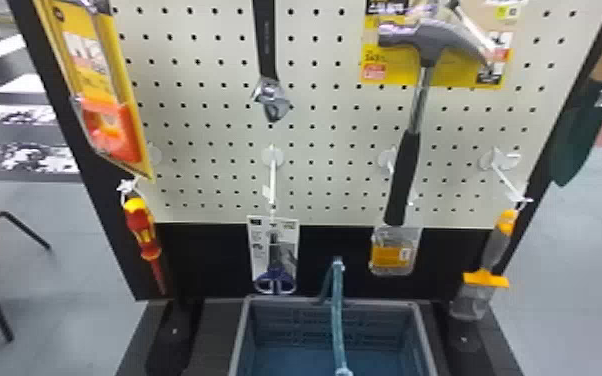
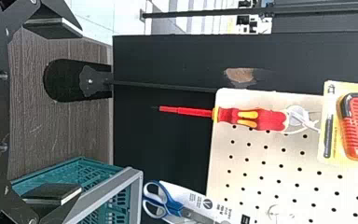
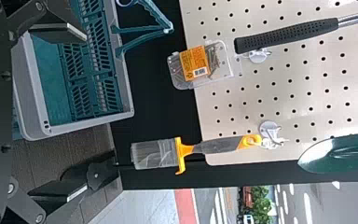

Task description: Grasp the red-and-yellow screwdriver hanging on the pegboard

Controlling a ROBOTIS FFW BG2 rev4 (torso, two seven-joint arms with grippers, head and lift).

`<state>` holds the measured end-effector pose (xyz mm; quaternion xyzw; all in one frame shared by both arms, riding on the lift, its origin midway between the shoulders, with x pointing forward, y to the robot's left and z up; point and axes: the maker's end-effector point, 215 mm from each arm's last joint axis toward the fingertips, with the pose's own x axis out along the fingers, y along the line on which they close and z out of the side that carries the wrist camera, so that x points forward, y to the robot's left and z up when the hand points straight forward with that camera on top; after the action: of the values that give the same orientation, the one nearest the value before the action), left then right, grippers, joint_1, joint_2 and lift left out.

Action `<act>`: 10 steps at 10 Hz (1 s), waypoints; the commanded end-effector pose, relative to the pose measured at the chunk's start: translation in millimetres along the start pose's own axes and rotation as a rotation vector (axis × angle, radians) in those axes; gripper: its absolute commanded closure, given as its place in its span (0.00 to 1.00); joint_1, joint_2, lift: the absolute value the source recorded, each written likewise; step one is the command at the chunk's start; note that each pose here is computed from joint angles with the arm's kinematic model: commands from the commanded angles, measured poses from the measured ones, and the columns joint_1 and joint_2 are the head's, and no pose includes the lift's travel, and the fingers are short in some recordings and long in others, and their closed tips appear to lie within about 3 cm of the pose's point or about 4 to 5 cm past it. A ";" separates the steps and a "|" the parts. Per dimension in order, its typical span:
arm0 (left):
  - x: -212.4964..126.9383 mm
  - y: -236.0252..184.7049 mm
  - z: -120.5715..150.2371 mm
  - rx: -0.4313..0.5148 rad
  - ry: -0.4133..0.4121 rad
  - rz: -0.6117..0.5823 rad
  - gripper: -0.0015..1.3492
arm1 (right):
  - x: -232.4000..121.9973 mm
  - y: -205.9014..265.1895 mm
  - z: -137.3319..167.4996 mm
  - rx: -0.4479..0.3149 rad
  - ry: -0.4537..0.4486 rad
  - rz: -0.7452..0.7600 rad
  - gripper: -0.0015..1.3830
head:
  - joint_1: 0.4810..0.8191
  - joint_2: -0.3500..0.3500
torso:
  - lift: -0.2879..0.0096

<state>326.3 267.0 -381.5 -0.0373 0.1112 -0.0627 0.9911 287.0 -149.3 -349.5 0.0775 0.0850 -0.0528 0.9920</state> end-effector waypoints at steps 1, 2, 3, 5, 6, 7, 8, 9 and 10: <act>0.6 -0.4 1.1 -0.003 -0.004 0.002 0.10 | 0.1 0.0 0.3 0.000 -0.001 0.000 0.13 | 0.20 0.50 | 0.63; 0.6 -0.4 0.4 0.000 -0.002 0.002 0.10 | -0.5 -0.1 -0.5 0.000 0.001 0.000 0.13 | 0.20 0.50 | 0.63; 0.6 -0.4 0.4 0.000 -0.002 0.002 0.10 | -0.5 -0.1 -0.5 0.000 0.001 0.000 0.13 | 0.20 0.50 | 0.63; 0.6 -0.4 0.0 -0.001 0.000 0.002 0.10 | -0.5 -0.1 -0.5 0.000 0.001 0.000 0.13 | 0.20 0.50 | 0.63; 2.3 -0.2 0.9 -0.002 -0.001 -0.001 0.10 | -0.5 -0.2 -0.6 0.001 0.002 0.000 0.13 | 0.20 0.50 | 0.63; 7.9 0.8 5.1 0.008 -0.005 -0.011 0.10 | -0.5 -0.2 -0.6 0.001 0.002 0.000 0.13 | 0.20 0.50 | 0.63; 14.8 1.8 13.8 0.018 -0.020 -0.018 0.10 | -0.5 -0.2 -0.6 0.001 0.002 0.000 0.13 | 0.20 0.50 | 0.63; 21.6 5.5 21.0 0.027 -0.033 -0.020 0.10 | -0.5 -0.2 -0.6 0.001 0.002 0.000 0.13 | 0.20 0.50 | 0.63; 28.5 8.5 30.9 0.049 -0.047 -0.033 0.10 | -0.5 -0.2 -0.6 0.001 0.002 0.000 0.13 | 0.20 0.50 | 0.63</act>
<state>355.5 269.5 -363.2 -0.0222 0.0908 -0.0825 0.9922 286.4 -149.3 -350.0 0.0780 0.0861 -0.0528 0.9918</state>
